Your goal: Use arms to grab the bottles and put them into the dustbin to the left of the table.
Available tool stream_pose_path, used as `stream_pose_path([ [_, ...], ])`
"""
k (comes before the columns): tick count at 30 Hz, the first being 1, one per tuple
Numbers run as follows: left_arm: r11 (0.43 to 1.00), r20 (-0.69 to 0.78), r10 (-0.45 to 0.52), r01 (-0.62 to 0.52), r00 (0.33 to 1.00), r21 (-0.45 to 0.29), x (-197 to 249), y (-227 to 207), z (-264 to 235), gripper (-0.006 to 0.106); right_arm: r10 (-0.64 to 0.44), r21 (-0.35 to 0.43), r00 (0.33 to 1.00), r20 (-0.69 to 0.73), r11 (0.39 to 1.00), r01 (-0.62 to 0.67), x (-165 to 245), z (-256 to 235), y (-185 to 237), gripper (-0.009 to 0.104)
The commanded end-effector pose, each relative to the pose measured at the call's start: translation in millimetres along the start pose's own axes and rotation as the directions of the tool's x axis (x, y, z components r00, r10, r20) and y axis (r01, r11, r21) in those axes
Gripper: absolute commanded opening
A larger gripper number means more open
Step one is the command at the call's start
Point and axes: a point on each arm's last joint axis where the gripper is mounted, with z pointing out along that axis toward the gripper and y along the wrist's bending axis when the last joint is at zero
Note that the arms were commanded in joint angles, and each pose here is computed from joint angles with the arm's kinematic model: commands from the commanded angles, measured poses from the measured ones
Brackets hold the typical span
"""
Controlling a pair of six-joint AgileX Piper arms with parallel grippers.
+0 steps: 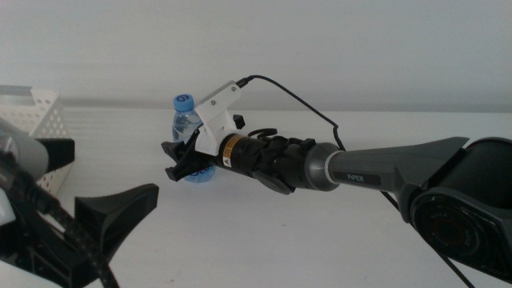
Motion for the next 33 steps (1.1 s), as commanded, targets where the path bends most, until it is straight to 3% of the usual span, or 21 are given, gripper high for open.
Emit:
stream_pose_path([
  [1,1.000,0.016,-0.004,0.004,1.000,-0.003,-0.2,0.6,-0.8,0.094,0.072,0.014,0.997,-0.027,0.997,-0.072,-6.6,-2.5,2.6,0.065],
  [3,1.000,0.016,-0.004,0.004,1.000,-0.003,-0.2,0.6,-0.8,0.094,0.136,0.046,0.987,-0.082,0.990,-0.133,-11.9,-7.1,4.1,0.091],
  [4,1.000,0.016,-0.004,0.004,1.000,-0.003,-0.2,0.6,-0.8,0.094,0.155,0.073,0.980,-0.128,0.986,-0.147,-14.7,-10.7,5.8,0.093],
  [7,1.000,0.016,-0.004,0.004,1.000,-0.003,-0.2,0.6,-0.8,0.094,0.190,0.149,0.952,-0.241,0.976,-0.157,-24.6,-24.2,14.8,0.093],
  [9,1.000,0.016,-0.004,0.004,1.000,-0.003,-0.2,0.6,-0.8,0.094,0.182,0.152,0.945,-0.273,0.978,-0.144,-31.6,-39.6,24.0,0.093],
  [15,1.000,0.016,-0.004,0.004,1.000,-0.003,-0.2,0.6,-0.8,0.094,0.152,0.105,0.959,-0.238,0.986,-0.130,-67.1,-113.3,44.6,0.093],
  [21,1.000,0.016,-0.004,0.004,1.000,-0.003,-0.2,0.6,-0.8,0.094,0.152,0.162,0.948,-0.280,0.981,-0.109,-79.2,-208.6,43.6,0.093],
  [26,1.000,0.016,-0.004,0.004,1.000,-0.003,-0.2,0.6,-0.8,0.094,0.144,0.265,0.939,-0.312,0.962,-0.060,-107.1,-294.6,35.8,0.093],
  [33,1.000,0.016,-0.004,0.004,1.000,-0.003,-0.2,0.6,-0.8,0.094,0.145,0.262,0.970,-0.195,0.961,-0.091,-139.8,-392.5,38.8,0.093],
])
